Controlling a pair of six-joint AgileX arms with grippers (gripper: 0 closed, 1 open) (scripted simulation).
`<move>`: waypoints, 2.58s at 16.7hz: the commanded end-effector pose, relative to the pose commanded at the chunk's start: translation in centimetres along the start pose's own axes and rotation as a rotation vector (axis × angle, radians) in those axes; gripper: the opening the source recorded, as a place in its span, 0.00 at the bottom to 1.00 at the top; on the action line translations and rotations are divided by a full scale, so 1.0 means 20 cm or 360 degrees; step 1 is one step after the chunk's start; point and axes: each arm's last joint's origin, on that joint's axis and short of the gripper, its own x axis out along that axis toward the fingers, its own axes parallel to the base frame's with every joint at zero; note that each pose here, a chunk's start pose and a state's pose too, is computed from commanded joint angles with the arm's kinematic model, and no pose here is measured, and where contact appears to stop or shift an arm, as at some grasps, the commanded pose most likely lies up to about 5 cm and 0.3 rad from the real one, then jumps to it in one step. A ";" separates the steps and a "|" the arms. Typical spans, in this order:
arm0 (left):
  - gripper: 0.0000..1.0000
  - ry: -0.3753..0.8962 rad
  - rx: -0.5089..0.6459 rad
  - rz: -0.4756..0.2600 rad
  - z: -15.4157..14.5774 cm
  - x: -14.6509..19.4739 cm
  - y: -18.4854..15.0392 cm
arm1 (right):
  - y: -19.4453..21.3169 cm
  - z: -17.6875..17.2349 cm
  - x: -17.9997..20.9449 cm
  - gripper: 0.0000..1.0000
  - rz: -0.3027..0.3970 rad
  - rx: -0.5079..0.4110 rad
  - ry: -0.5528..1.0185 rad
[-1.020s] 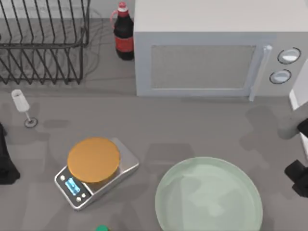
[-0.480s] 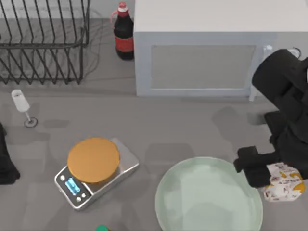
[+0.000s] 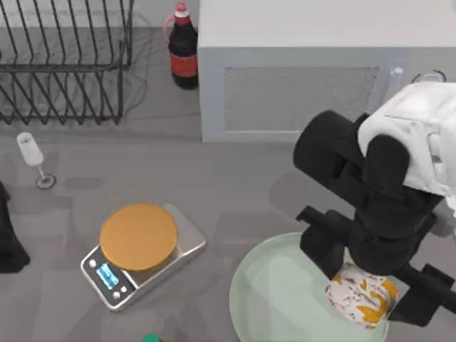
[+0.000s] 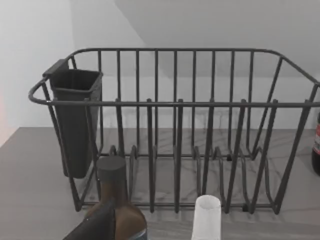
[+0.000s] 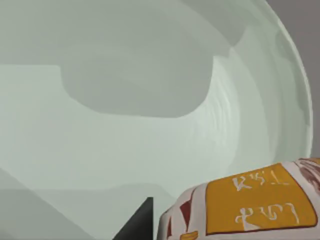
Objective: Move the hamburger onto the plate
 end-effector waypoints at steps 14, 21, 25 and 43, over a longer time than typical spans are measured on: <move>1.00 0.0000 0.0000 0.0000 0.00 0.00 0.00 | 0.14 -0.04 -0.02 0.00 0.0122 0.1465 0.0072; 1.00 0.0000 0.0000 0.0000 0.00 0.00 0.00 | 0.15 -0.04 0.03 0.00 0.0123 0.1460 0.0070; 1.00 0.0000 0.0000 0.0000 0.00 0.00 0.00 | 0.17 -0.04 0.18 0.00 0.0126 0.1465 0.0074; 1.00 0.0000 0.0000 0.0000 0.00 0.00 0.00 | 0.17 -0.04 0.20 0.98 0.0122 0.1465 0.0072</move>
